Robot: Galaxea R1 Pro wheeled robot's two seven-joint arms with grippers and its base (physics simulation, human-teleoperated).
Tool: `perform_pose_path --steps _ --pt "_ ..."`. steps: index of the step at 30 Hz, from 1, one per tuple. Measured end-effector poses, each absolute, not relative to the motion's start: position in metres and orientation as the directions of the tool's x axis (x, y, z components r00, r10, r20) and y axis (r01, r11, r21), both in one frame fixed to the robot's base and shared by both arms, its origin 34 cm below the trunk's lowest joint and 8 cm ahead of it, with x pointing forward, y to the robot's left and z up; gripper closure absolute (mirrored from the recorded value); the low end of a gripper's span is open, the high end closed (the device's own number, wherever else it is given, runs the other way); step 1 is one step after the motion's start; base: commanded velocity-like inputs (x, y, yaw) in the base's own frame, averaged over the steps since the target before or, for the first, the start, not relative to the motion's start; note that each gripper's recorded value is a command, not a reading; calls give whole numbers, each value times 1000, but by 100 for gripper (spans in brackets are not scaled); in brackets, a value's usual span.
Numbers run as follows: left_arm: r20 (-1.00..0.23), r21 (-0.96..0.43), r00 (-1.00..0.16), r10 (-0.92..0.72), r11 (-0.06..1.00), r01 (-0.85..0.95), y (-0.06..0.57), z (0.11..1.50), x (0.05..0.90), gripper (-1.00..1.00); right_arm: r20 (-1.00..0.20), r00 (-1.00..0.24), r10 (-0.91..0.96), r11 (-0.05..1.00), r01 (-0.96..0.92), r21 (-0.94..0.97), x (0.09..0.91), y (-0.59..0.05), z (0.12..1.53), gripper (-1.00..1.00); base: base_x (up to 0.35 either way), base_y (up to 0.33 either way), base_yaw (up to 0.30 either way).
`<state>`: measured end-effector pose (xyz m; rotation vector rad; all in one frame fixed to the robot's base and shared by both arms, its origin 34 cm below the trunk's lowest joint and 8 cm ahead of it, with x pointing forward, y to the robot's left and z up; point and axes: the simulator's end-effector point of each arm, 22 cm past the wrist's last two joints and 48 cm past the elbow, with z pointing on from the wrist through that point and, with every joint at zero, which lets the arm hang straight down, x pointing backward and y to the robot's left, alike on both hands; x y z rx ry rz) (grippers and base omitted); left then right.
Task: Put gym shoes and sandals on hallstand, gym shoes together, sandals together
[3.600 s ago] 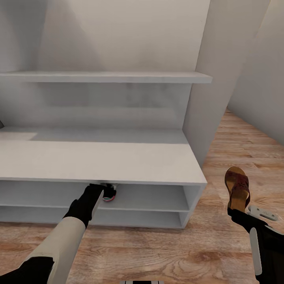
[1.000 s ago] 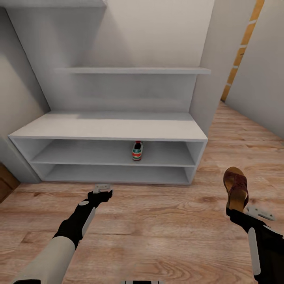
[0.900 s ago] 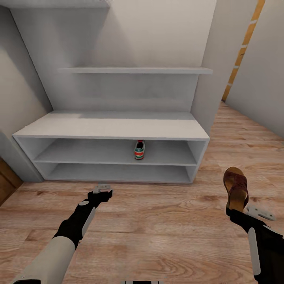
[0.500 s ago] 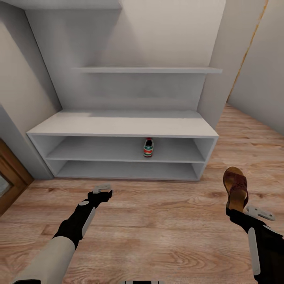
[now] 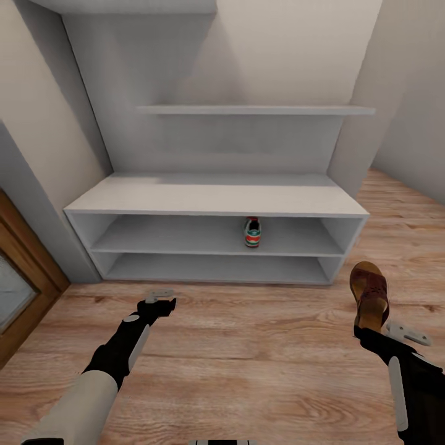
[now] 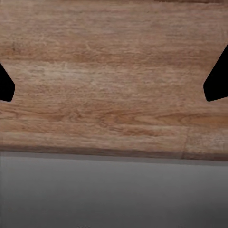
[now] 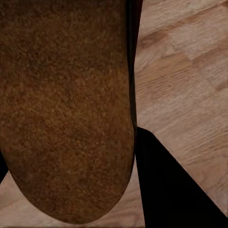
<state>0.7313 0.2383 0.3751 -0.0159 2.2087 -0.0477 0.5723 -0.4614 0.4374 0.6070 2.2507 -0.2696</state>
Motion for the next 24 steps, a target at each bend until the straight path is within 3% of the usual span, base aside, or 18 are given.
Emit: perform_pose_path --steps 24 --pt "-802 -42 -597 -30 999 5 238 375 731 -100 -733 -588 341 866 501 1 573 -458 436 100 10 349 0"
